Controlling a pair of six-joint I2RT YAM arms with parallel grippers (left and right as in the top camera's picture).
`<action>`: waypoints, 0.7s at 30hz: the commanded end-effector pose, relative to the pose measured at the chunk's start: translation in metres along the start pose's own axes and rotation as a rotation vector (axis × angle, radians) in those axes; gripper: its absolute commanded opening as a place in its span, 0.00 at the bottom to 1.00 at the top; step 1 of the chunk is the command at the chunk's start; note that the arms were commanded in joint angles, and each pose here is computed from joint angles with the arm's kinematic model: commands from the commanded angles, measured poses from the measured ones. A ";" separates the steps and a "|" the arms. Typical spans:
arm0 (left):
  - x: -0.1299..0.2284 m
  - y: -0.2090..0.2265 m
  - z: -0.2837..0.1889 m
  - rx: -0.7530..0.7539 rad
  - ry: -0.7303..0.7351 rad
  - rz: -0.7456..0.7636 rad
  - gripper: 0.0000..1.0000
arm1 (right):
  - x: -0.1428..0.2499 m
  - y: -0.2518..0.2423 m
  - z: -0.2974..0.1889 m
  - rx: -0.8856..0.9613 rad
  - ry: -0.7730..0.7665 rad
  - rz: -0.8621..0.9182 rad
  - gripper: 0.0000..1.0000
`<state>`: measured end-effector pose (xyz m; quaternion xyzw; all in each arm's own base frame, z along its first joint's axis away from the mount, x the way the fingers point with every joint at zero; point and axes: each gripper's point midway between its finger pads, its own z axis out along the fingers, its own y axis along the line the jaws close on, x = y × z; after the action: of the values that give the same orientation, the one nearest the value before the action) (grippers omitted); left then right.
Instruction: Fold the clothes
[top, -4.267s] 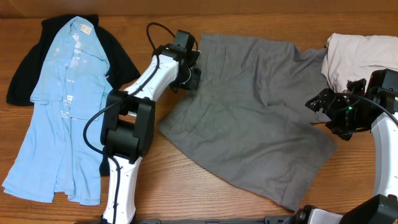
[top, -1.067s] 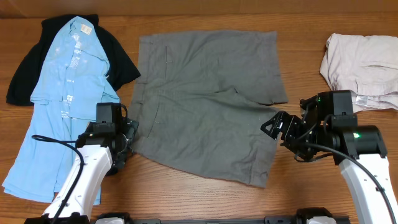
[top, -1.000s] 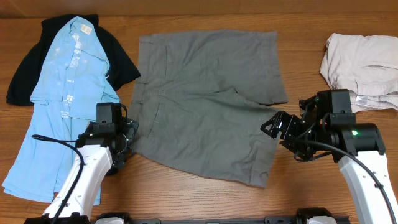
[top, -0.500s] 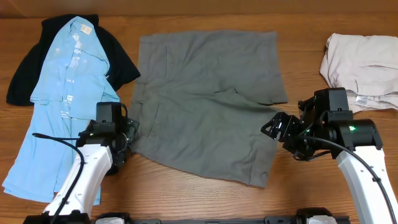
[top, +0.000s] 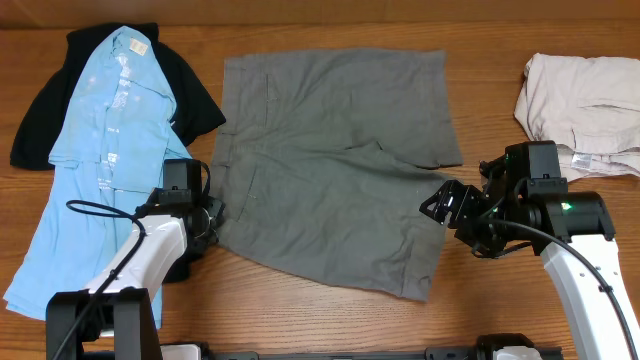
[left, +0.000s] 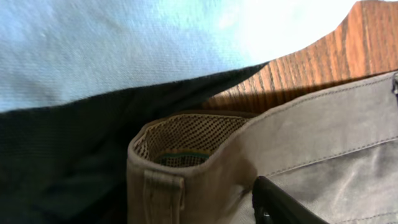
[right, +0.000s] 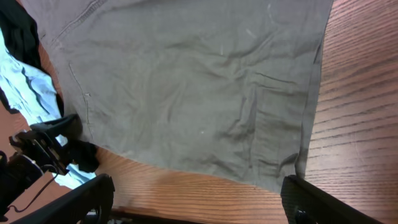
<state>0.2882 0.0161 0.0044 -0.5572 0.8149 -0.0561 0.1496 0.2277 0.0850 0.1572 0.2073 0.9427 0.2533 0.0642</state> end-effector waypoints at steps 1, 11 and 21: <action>0.005 -0.004 0.003 0.019 0.029 0.002 0.49 | -0.001 -0.001 0.001 0.006 -0.008 -0.005 0.90; 0.009 -0.026 -0.005 0.094 0.076 0.151 0.46 | -0.002 0.000 0.001 0.003 -0.012 -0.007 0.90; 0.006 -0.013 -0.004 0.034 0.051 0.188 0.04 | 0.000 -0.001 0.001 0.006 -0.005 0.031 0.86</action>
<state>0.2953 0.0021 0.0092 -0.4851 0.8590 -0.0835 0.1407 0.2284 0.0851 0.1574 0.2120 0.9415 0.2541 0.0644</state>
